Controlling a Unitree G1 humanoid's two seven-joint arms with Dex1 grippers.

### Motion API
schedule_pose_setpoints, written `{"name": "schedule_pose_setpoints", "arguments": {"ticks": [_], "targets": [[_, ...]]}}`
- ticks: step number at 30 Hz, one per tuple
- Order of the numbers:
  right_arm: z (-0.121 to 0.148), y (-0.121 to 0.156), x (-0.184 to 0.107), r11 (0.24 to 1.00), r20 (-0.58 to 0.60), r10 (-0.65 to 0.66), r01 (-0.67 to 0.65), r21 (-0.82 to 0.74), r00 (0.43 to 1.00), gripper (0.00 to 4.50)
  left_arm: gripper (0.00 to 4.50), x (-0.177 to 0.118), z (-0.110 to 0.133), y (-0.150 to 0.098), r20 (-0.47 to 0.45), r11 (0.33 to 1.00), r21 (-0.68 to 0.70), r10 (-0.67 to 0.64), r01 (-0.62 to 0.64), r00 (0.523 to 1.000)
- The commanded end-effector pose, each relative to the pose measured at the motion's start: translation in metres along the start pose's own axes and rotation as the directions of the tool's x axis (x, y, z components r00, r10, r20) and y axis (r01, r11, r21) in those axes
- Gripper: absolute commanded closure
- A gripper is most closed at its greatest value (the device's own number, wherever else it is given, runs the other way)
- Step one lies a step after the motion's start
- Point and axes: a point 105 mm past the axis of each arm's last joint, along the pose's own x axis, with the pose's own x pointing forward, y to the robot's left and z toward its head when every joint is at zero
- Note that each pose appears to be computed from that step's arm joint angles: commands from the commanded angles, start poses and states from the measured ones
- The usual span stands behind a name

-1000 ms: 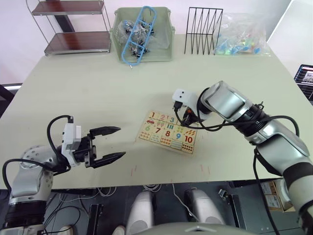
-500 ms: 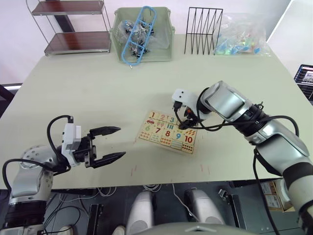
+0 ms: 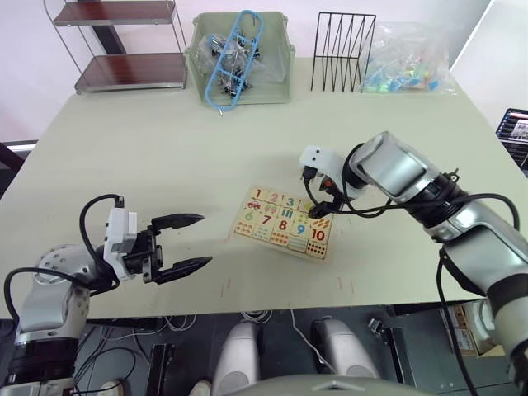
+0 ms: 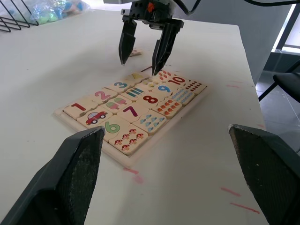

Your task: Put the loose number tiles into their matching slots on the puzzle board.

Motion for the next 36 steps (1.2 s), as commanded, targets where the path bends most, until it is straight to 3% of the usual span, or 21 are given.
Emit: {"name": "schedule_pose_setpoints", "arguments": {"ticks": [1, 3, 5, 13, 20, 24, 29, 36], "targets": [[0.005, -0.002, -0.013, 1.000, 0.077, -0.007, 0.009, -0.019, 0.997, 0.04, 0.00, -0.002, 0.010, 0.002, 0.009, 0.999, 0.040, -0.001, 0.000, 1.000], [0.002, -0.002, -0.015, 1.000, 0.091, -0.006, 0.008, -0.020, 0.996, 0.04, 0.00, -0.002, 0.010, 0.002, 0.009, 0.999, 0.040, -0.001, 0.000, 1.000], [-0.004, -0.005, -0.018, 1.000, 0.114, -0.009, 0.012, -0.027, 0.993, 0.70, 0.00, -0.001, 0.010, 0.002, 0.010, 0.999, 0.040, -0.002, 0.001, 1.000], [-0.017, -0.004, -0.020, 0.998, 0.226, -0.009, 0.022, -0.058, 0.974, 4.47, 0.00, 0.000, 0.010, 0.003, 0.010, 0.999, 0.041, -0.005, 0.005, 1.000], [-0.023, -0.003, -0.015, 0.996, 0.271, -0.015, 0.038, -0.079, 0.962, 4.47, 0.00, 0.000, 0.011, 0.004, 0.009, 0.999, 0.043, -0.005, 0.005, 1.000], [-0.014, 0.003, -0.014, 0.996, 0.408, 0.010, 0.028, -0.086, 0.913, 4.47, 0.00, 0.001, 0.011, 0.004, 0.012, 0.999, 0.043, -0.002, 0.001, 1.000], [-0.021, 0.004, -0.008, 0.997, 0.434, 0.001, 0.032, -0.068, 0.901, 4.47, 0.00, 0.002, 0.010, 0.005, 0.013, 0.999, 0.043, 0.001, -0.001, 1.000], [-0.015, 0.006, -0.003, 0.997, 0.545, -0.001, 0.041, -0.062, 0.839, 4.47, 0.00, 0.003, 0.010, 0.005, 0.016, 0.999, 0.043, 0.002, -0.003, 1.000]]}}
